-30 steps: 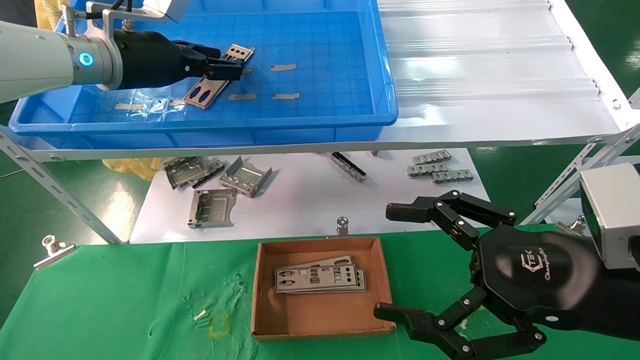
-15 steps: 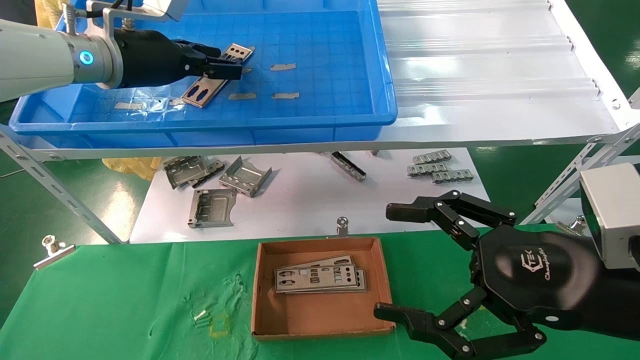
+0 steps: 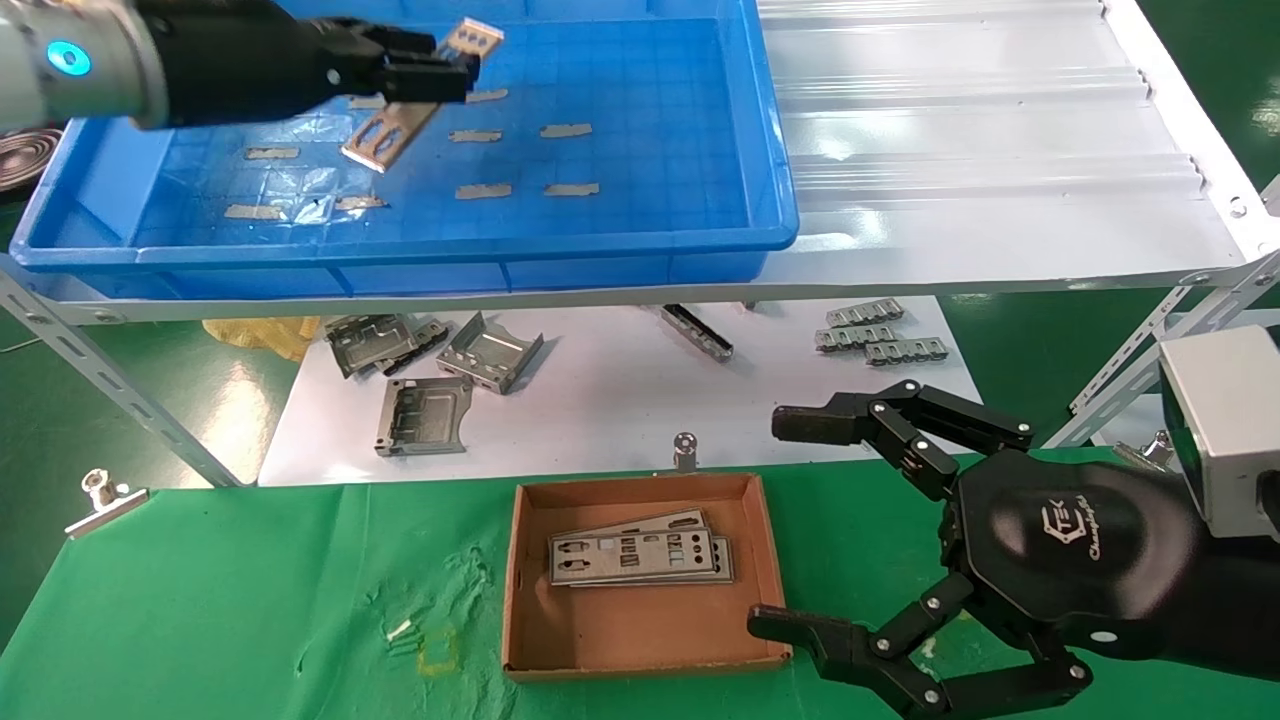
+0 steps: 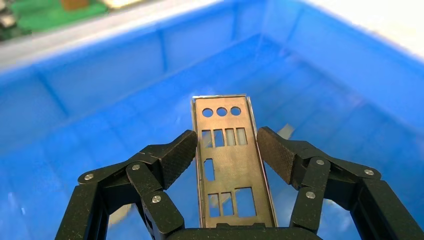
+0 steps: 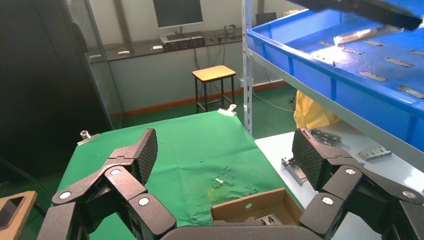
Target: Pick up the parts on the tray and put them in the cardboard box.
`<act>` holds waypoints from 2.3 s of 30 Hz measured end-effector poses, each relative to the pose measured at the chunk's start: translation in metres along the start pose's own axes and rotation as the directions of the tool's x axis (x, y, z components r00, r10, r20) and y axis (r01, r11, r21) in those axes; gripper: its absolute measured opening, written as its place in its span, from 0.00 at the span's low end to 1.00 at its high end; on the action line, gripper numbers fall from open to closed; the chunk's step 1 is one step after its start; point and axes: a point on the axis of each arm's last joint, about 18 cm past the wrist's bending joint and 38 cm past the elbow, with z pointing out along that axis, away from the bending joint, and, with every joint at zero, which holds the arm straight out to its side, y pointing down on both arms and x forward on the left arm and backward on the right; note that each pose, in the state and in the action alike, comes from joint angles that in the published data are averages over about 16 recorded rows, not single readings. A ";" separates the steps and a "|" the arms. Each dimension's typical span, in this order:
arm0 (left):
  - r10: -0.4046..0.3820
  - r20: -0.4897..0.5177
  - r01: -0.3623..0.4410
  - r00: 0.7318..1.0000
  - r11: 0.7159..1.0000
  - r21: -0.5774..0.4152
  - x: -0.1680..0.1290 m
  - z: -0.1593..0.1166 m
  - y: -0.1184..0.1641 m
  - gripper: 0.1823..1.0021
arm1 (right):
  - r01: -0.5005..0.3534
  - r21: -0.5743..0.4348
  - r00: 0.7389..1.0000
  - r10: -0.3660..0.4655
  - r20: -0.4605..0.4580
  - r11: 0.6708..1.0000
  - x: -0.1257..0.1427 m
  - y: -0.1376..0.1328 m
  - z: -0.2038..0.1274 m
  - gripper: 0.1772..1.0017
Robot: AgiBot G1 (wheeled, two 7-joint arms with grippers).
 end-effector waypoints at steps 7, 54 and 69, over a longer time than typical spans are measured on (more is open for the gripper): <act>0.065 -0.092 -0.060 0.994 0.997 0.052 0.007 -0.024 -0.011 0.30 | 0.000 0.000 1.000 0.000 0.000 1.000 0.000 0.000 0.000 1.00; 0.594 -0.431 -0.614 0.679 0.782 0.111 0.225 0.018 0.248 0.30 | 0.000 0.000 1.000 0.000 0.000 1.000 0.000 0.000 0.000 1.00; 0.665 -0.433 -0.703 0.608 0.705 0.094 0.227 0.045 0.271 0.34 | 0.000 0.000 1.000 0.000 0.000 1.000 0.000 0.000 0.000 1.00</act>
